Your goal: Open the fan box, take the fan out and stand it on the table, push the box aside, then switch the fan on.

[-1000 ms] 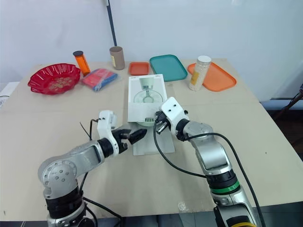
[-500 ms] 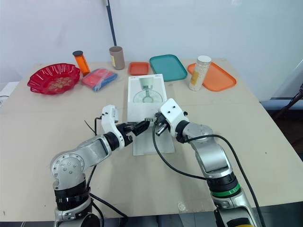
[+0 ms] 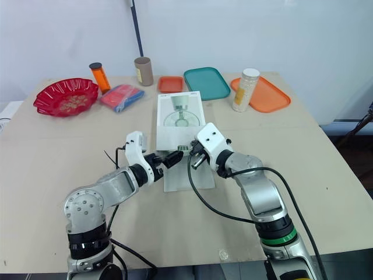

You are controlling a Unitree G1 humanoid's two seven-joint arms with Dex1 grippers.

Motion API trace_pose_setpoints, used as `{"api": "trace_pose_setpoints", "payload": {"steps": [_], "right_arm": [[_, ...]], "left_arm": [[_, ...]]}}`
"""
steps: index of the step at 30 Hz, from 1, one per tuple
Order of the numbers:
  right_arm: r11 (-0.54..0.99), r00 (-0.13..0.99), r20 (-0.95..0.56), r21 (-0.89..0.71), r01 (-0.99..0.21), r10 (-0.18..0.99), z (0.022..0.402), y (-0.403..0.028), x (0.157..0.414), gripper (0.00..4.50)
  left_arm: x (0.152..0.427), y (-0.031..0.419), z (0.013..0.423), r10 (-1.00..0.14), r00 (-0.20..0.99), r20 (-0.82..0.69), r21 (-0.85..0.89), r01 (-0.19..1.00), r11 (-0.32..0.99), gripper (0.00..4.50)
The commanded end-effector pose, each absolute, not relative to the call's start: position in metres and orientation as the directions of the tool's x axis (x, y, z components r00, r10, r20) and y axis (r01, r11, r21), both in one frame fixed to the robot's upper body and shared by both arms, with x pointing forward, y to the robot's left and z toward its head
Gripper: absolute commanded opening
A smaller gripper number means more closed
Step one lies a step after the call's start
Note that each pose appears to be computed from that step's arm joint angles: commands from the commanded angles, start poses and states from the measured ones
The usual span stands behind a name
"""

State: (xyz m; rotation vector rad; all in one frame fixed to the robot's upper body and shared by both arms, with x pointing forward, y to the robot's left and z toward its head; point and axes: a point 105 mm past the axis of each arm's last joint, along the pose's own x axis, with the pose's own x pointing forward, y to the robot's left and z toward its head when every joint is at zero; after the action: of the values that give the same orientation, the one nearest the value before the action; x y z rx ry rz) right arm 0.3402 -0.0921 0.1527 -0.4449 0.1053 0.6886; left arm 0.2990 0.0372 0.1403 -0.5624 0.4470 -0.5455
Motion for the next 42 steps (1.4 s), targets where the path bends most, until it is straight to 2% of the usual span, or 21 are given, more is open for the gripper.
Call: {"api": "trace_pose_setpoints", "payload": {"steps": [1, 7, 13, 16, 19, 28, 36, 42], "right_arm": [[0.669, 0.738, -0.321, -0.313, -0.674, 0.594, 0.128, -0.088, 0.336, 0.0], [0.671, 0.74, -0.315, -0.314, -0.672, 0.594, 0.129, -0.088, 0.339, 0.0], [0.666, 0.736, -0.311, -0.314, -0.677, 0.601, 0.13, -0.086, 0.342, 0.0], [0.658, 0.728, -0.31, -0.312, -0.685, 0.611, 0.129, -0.084, 0.344, 0.0], [0.651, 0.722, -0.307, -0.313, -0.691, 0.62, 0.129, -0.081, 0.346, 0.0], [0.64, 0.717, -0.29, -0.323, -0.697, 0.634, 0.131, -0.076, 0.348, 0.0], [0.644, 0.722, -0.29, -0.327, -0.691, 0.628, 0.13, -0.078, 0.346, 0.0], [0.648, 0.726, -0.289, -0.329, -0.687, 0.624, 0.13, -0.078, 0.345, 0.0]], "left_arm": [[0.281, 0.035, 0.14, -0.622, 0.745, -0.241, -0.601, 0.389, 0.698, 4.47], [0.269, 0.06, 0.152, -0.607, 0.76, -0.231, -0.531, 0.425, 0.733, 4.47], [0.246, 0.092, 0.146, -0.614, 0.733, -0.292, -0.442, 0.466, 0.766, 4.47], [0.232, 0.126, 0.144, -0.586, 0.726, -0.36, -0.377, 0.462, 0.803, 4.47], [0.227, 0.135, 0.15, -0.584, 0.707, -0.399, -0.376, 0.455, 0.807, 4.47], [0.222, 0.097, 0.158, -0.616, 0.691, -0.379, -0.46, 0.437, 0.773, 4.47], [0.249, 0.086, 0.153, -0.513, 0.784, -0.348, -0.361, 0.393, 0.846, 4.47], [0.266, 0.071, 0.147, -0.505, 0.818, -0.275, -0.434, 0.362, 0.825, 4.47]]}}
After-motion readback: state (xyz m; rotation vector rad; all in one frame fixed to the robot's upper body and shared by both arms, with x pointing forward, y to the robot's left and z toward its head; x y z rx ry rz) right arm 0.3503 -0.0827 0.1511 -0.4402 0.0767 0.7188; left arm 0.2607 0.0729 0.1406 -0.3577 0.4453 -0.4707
